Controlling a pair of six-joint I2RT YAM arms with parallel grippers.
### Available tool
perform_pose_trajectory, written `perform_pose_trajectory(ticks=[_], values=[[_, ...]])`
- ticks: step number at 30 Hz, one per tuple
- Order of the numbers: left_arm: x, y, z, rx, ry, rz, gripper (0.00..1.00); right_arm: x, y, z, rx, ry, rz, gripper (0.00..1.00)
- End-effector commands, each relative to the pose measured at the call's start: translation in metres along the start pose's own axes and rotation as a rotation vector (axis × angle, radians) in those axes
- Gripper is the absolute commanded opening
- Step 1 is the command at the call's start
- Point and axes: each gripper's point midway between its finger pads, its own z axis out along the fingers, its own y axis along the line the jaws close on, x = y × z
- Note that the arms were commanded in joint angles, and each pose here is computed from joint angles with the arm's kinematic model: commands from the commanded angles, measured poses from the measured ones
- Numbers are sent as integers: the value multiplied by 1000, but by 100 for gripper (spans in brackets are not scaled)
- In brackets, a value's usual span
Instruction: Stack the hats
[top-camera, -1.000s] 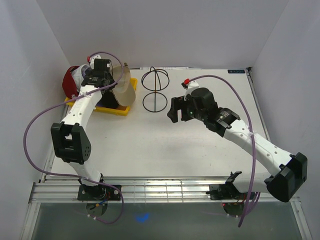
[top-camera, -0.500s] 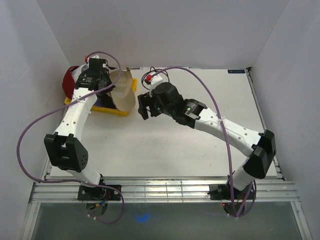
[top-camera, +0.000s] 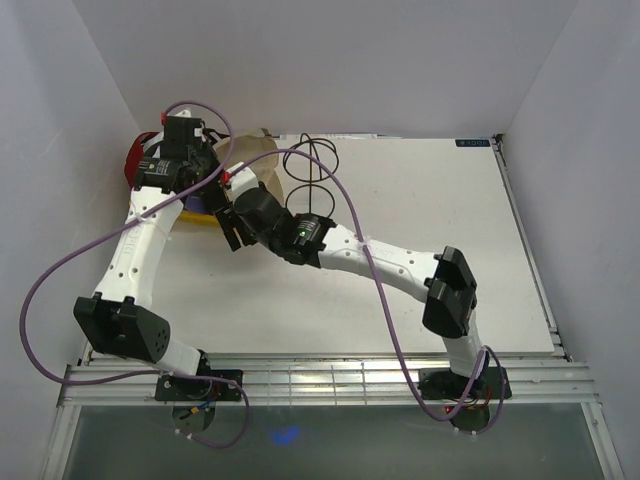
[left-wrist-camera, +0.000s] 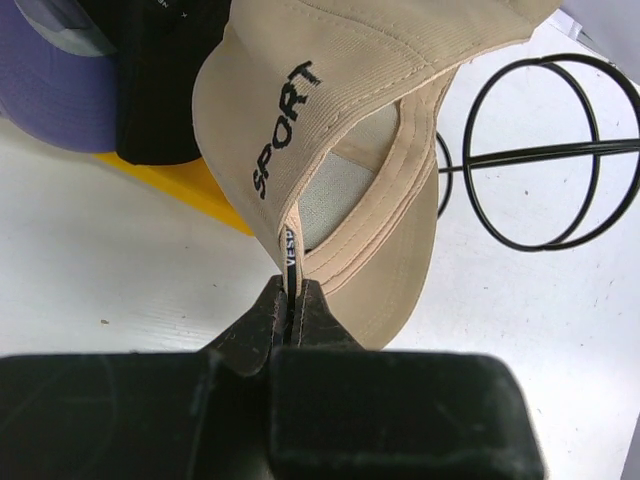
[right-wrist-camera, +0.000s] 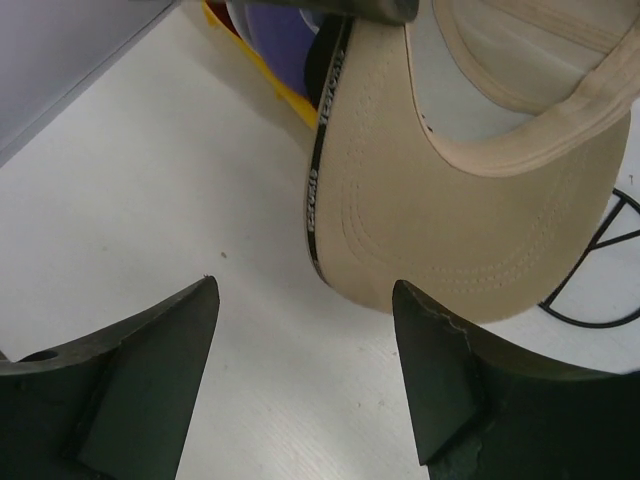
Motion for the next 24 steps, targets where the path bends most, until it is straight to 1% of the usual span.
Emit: perform_pose_trajectory(ticks=[1, 2, 3, 8, 11, 12, 15, 20, 22, 23, 24], values=[[-13, -13, -32, 67, -51, -12, 0, -42, 0, -3, 71, -101, 0, 76], [-12, -12, -33, 66, -46, -12, 0, -37, 1, 3, 83, -90, -6, 76], [-11, -12, -36, 71, -48, -12, 0, -43, -1, 3, 98, -101, -3, 76], [-5, -9, -45, 78, -49, -16, 0, -43, -4, 11, 134, -102, -10, 76], [-2, -9, -49, 88, -43, -20, 0, -42, -4, 14, 141, -92, -20, 72], [-1, -9, -51, 90, -43, -22, 0, -42, -4, 14, 142, -92, -17, 65], [0, -9, -54, 100, -45, -25, 0, -40, -3, 14, 138, -84, -19, 52], [1, -12, -60, 124, -43, -31, 0, -42, -6, 11, 145, -87, -28, 43], [1, -14, -63, 135, -45, -33, 0, -42, -5, 10, 141, -85, -35, 32], [-1, -15, -66, 140, -52, -36, 0, -44, -6, 8, 144, -88, -32, 23], [-2, -15, -67, 143, -56, -38, 0, -45, -6, 7, 142, -90, -28, 16]])
